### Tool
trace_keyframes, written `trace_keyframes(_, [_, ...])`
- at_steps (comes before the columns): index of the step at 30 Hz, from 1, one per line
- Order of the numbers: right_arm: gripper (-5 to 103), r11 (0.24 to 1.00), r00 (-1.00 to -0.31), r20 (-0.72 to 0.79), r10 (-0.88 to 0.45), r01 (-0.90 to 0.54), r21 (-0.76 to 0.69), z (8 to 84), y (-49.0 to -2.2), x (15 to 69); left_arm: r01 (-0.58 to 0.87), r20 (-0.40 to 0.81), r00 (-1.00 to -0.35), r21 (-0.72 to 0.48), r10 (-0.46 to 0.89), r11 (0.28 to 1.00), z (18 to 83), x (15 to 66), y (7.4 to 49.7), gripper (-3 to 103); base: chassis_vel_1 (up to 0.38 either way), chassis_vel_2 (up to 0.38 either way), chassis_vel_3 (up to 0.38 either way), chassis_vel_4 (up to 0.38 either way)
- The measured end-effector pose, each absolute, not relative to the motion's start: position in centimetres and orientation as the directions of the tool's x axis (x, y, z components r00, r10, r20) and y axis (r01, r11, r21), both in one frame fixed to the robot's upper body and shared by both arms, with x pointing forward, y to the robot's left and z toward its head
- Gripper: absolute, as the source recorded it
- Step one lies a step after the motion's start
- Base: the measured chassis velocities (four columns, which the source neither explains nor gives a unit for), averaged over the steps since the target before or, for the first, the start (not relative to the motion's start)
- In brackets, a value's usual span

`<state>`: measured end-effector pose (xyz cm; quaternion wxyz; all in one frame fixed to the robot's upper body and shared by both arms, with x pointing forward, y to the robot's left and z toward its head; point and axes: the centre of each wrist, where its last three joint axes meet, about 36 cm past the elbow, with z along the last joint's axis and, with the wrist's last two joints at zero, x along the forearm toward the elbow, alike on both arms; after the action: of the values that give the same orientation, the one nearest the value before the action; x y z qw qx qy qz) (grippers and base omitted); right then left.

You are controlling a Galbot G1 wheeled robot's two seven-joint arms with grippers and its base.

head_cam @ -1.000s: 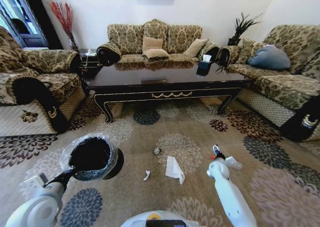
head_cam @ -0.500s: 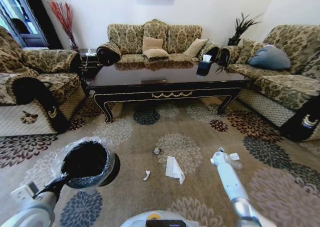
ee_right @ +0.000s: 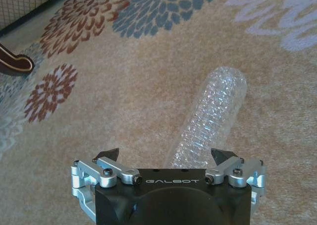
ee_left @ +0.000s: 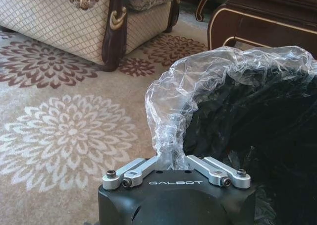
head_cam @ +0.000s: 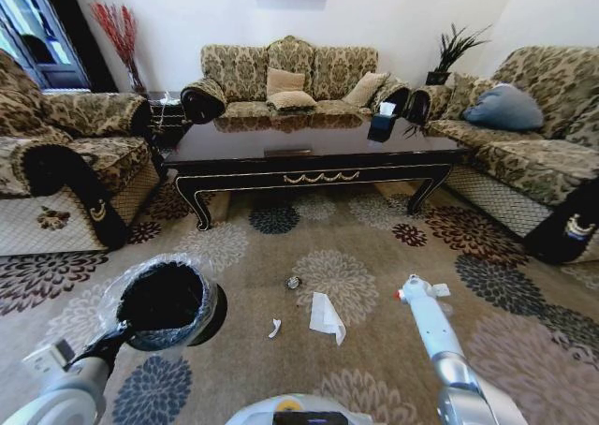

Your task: Move to the front of the table and pick up the trash from the floor, then place it into the trash bin.

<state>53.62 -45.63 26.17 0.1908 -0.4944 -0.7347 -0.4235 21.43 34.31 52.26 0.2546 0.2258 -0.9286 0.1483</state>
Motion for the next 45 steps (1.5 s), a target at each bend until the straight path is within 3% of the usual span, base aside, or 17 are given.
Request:
trace_keyframes(15, [100, 0.197, -0.445, 0.657, 0.608, 0.887, 0.418, 23.5, -45.9, 52.3, -0.504, 0.543, -0.763, -0.158, -0.351, 0.849, 51.8, 21.6, 34.7, 2, 0.000, 0.000, 0.000, 0.000])
trace_keyframes(45, [100, 0.183, -0.399, 0.694, 0.600, 0.912, 0.367, 22.7, -46.6, 51.1, -0.509, 0.546, -0.759, -0.158, -0.354, 0.847, 51.7, 21.3, 34.7, 2, 0.000, 0.000, 0.000, 0.000])
